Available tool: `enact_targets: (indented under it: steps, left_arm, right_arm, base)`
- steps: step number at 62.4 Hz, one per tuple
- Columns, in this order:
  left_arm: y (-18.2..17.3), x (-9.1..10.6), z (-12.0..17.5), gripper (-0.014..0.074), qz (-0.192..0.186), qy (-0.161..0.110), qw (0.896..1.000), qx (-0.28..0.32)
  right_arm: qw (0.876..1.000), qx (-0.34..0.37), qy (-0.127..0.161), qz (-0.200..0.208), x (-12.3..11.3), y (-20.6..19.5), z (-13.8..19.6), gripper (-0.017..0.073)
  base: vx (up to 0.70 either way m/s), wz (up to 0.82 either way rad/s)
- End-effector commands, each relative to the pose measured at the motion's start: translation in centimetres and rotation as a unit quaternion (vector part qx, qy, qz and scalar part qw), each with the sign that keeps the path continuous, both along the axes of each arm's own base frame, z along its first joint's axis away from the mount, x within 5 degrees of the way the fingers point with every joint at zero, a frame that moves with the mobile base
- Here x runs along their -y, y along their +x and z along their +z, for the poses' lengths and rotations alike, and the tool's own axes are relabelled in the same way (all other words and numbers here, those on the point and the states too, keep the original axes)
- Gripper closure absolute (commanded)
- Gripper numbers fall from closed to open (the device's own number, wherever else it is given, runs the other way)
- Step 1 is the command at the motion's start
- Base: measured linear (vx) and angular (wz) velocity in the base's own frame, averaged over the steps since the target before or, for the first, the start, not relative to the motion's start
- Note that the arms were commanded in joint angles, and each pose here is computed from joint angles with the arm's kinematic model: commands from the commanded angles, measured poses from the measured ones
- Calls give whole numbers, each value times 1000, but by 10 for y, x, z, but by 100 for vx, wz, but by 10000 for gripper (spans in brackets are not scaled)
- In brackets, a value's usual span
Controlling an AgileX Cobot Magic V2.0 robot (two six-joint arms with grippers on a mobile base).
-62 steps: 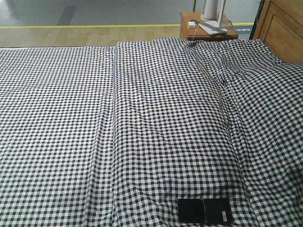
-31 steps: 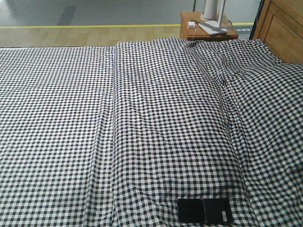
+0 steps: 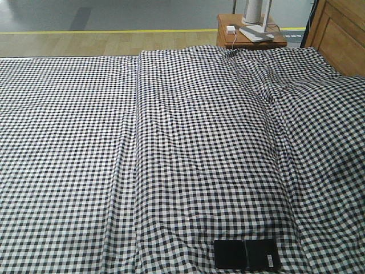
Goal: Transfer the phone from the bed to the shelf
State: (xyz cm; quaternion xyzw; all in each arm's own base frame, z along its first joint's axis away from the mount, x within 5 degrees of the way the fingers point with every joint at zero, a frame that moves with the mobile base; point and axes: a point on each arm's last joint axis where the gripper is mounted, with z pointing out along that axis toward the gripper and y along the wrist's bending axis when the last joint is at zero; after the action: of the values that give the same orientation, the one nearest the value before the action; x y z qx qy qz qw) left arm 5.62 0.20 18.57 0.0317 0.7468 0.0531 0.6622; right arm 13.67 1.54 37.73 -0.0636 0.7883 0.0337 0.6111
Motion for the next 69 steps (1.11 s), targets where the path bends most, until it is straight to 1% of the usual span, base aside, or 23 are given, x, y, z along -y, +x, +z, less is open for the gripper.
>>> enact_targets:
  steps: [1, 6, 12, 16, 23, 26, 28, 33, 41, 48, 61, 64, 69]
  left_arm:
    - [-1, 0, 15, 592, -1, -5, 999, 54]
    - [-1, 0, 15, 592, -1, -5, 999, 54]
    - [-1, 0, 15, 592, -1, -5, 999, 54]
    - [-1, 0, 15, 592, -1, -5, 999, 54]
    - [-1, 0, 15, 592, -1, -5, 999, 54]
    - [-1, 0, 15, 592, -1, -5, 999, 54]
    - [-1, 0, 15, 592, -1, -5, 999, 54]
    - [-1, 0, 15, 592, -1, -5, 999, 54]
    - [-1, 0, 15, 592, -1, -5, 999, 54]
    - [-1, 0, 15, 592, -1, -5, 999, 54]
    - [-1, 0, 15, 592, -1, -5, 999, 54]
    - [-1, 0, 15, 592, -1, -5, 999, 54]
    - [-1, 0, 15, 592, -1, -5, 999, 54]
  right_arm:
    - [1000, -27, -13, 1, 0, 14, 0, 524]
    - [997, -73, -16, 5, -1, 21, -11, 477]
    - [994, -111, -19, 9, -2, 27, -20, 373]
    - [992, -122, -20, 10, -2, 29, -22, 270]
    - [993, -120, -18, 9, -2, 29, -22, 58]
    - [993, -114, -15, 7, -2, 30, -21, -20]
    - [994, -111, -13, 6, -2, 30, -20, -70]
    - [995, -104, 0, 0, -2, 31, -19, -164]
    - [994, -112, 15, -5, -2, 30, -20, -164]
    - [991, -123, 48, -15, -3, 29, -17, -156]
    - [983, -165, 81, -27, -4, 33, 2, -144]
    - [982, -170, 83, -28, -4, 37, 7, -141]
    - [981, -173, 79, -28, -4, 42, 14, -134]
  base:
    - [0, 0]
    - [0, 0]
    - [0, 0]
    - [0, 0]
    - [0, 0]
    - [0, 0]
    - [0, 0]
    - [0, 0]
    - [0, 0]
    - [0, 0]
    - [0, 0]
    - [0, 0]
    - [0, 0]
